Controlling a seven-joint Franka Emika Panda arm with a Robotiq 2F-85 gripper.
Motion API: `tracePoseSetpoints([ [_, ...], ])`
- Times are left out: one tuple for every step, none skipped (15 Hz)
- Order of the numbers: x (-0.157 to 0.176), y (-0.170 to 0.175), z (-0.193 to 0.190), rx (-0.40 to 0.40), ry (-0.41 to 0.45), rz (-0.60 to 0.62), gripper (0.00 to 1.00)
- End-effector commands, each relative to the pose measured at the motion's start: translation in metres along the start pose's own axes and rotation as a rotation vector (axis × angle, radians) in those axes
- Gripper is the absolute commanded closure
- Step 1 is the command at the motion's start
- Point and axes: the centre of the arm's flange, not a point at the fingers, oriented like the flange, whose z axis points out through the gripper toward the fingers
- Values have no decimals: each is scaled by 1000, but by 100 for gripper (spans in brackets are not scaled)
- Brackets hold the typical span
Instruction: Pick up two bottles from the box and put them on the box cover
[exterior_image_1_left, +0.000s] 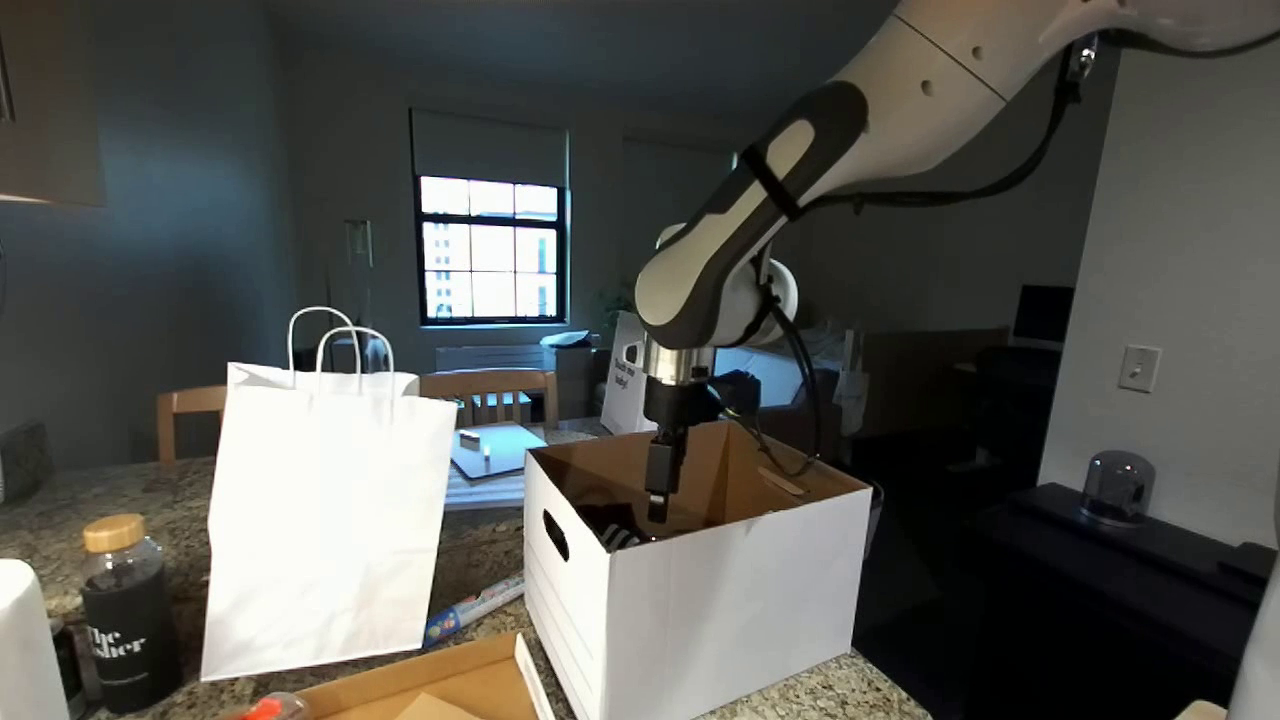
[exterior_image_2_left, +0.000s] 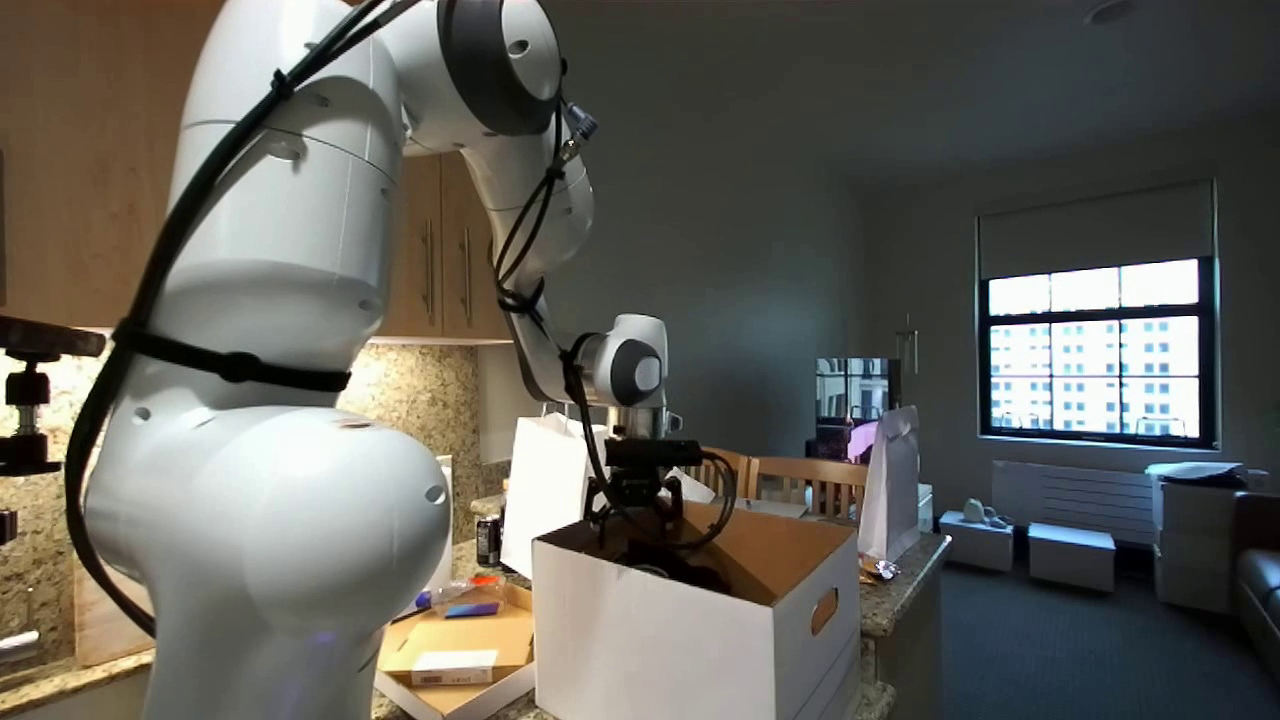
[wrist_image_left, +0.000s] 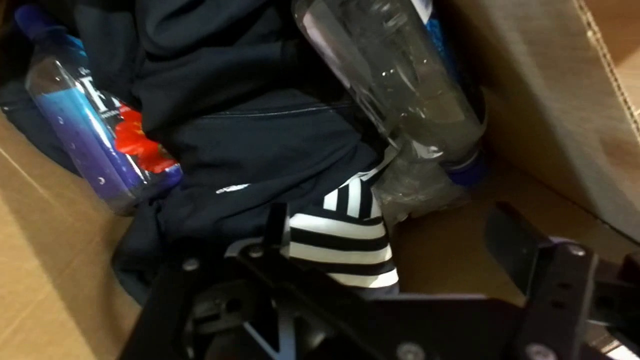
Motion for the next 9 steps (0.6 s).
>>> tracePoseSetpoints([
  [-25,-5,21,19,22,-152,0],
  [-27,-4,30,34,10,-185,0],
  [-29,-4,37,45,9,-220,0],
  [-31,-5,43,44,12,-252,0],
  [-33,-5,47,39,19,-285,0],
  [-33,-5,52,38,23,-314,0],
  [-34,-5,57,39,21,-336,0],
  [-34,-4,62,40,21,-353,0],
  [-34,-4,65,41,21,-372,0],
])
